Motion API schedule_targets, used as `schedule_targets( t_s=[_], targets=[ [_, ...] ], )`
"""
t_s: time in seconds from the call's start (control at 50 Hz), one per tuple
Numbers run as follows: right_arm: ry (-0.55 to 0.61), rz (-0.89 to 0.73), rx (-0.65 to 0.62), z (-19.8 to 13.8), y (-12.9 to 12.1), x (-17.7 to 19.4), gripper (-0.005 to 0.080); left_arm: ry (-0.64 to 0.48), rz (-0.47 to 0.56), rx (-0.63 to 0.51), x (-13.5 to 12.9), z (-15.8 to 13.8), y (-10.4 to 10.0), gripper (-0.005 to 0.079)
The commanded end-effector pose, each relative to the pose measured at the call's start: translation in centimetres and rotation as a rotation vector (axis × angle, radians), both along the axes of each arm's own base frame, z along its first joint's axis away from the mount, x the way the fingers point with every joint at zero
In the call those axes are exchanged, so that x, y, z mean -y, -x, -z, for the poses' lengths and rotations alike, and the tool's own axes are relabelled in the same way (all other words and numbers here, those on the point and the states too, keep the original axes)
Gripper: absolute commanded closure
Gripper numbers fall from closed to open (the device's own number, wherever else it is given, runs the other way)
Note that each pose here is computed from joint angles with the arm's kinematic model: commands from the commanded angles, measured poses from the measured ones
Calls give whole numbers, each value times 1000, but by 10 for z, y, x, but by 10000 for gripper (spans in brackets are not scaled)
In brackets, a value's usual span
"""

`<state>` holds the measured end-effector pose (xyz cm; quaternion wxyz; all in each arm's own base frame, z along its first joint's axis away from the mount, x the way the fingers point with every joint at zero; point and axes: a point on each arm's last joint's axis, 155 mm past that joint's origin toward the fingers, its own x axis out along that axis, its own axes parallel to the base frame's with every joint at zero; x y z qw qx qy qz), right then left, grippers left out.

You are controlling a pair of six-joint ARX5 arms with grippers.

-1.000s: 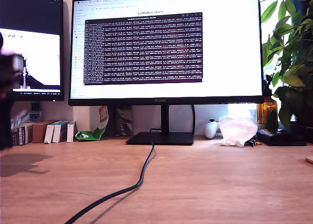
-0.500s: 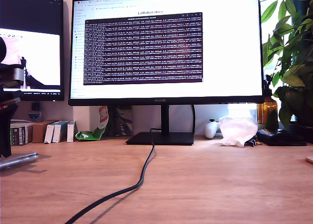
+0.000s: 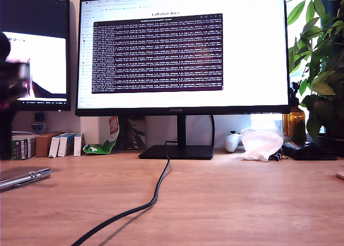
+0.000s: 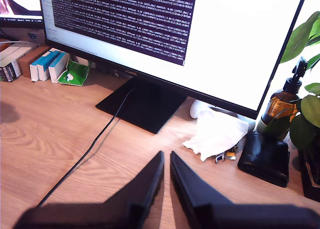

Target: Pick the metallic laser pointer with your right arm, pass it to your left arm, then place it down to the left side of the table

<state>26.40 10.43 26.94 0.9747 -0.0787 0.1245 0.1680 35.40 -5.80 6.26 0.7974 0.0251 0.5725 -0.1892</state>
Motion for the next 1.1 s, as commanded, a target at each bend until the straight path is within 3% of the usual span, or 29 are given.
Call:
schedule_targets(
  t_s=[0.0, 0.34, 0.5, 0.64, 1.08],
  targets=[
    [4, -5, -14, 7, 0, -2, 763, 12, 5, 14, 3, -6, -5, 766],
    [85, 64, -233, 62, 15, 17, 763, 50, -50, 32, 5, -13, -13, 766],
    [109, 348, -112, 42, -5, 70, 763, 20, -56, 66, 0, -15, -20, 766],
    [78, 469, -39, 24, -15, 99, 763, -14, -70, 90, -6, -14, -25, 766],
    [78, 514, -73, 40, -19, 136, 763, -46, -145, 271, -17, -45, -16, 766]
  ],
)
